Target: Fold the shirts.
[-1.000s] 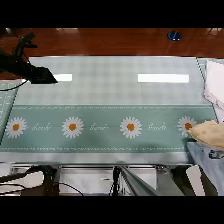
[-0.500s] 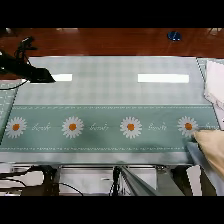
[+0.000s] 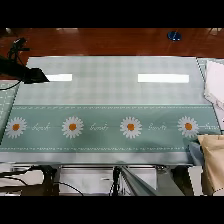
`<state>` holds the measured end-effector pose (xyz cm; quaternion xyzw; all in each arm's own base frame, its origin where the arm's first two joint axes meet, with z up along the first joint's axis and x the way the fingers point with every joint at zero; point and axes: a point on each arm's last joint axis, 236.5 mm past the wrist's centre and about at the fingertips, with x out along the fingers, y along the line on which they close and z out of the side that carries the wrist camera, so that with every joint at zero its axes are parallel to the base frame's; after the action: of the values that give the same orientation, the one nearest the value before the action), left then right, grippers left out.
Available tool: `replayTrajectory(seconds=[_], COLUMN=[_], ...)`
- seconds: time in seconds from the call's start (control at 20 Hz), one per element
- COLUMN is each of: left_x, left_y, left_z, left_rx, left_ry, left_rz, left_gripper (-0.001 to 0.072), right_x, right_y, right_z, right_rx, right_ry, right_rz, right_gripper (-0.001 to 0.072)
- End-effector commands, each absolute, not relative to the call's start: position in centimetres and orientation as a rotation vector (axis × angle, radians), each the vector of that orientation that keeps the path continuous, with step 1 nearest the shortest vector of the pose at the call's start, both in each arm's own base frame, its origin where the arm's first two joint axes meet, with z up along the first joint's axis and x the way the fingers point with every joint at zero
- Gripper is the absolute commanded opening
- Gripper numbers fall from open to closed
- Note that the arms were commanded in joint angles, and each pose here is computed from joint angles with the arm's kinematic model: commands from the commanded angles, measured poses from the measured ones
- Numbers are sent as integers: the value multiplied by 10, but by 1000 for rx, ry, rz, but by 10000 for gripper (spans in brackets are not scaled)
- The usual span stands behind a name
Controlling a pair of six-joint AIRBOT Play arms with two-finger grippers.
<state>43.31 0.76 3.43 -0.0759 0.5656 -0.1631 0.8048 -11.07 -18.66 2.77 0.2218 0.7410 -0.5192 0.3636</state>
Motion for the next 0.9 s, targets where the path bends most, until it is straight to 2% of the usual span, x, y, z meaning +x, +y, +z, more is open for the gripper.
replayTrajectory(seconds=[0.0,0.05,0.15,0.25,0.3,0.35,0.45,0.55,0.7,0.75,0.85], left_x=[435,437,449,472,484,493,498,483,461,461,457], left_y=[11,12,15,23,23,17,-15,-42,-56,-67,-89], left_z=[35,35,39,50,62,72,83,69,51,51,51], left_rx=[-165,-164,-172,-157,-141,-120,-48,112,332,332,307], left_ry=[1205,1194,1146,1051,998,958,939,1038,1158,1154,1150], left_rz=[-341,-336,-303,-260,-248,-254,-306,-304,-190,-201,-254], left_gripper=[397,397,398,398,398,398,398,398,398,398,397], right_x=[-112,-93,12,183,271,344,454,482,452,447,438], right_y=[-247,-271,-333,-366,-347,-310,-191,-78,-15,-1,24], right_z=[44,48,75,151,184,197,167,95,16,4,-11], right_rx=[342,333,324,287,282,286,271,84,-358,-379,-311], right_ry=[1753,1612,1175,671,532,501,656,945,1301,1348,1405], right_rz=[-1476,-1494,-1353,-1026,-806,-596,-207,51,137,136,167], right_gripper=[432,431,415,389,389,389,389,389,389,389,386])
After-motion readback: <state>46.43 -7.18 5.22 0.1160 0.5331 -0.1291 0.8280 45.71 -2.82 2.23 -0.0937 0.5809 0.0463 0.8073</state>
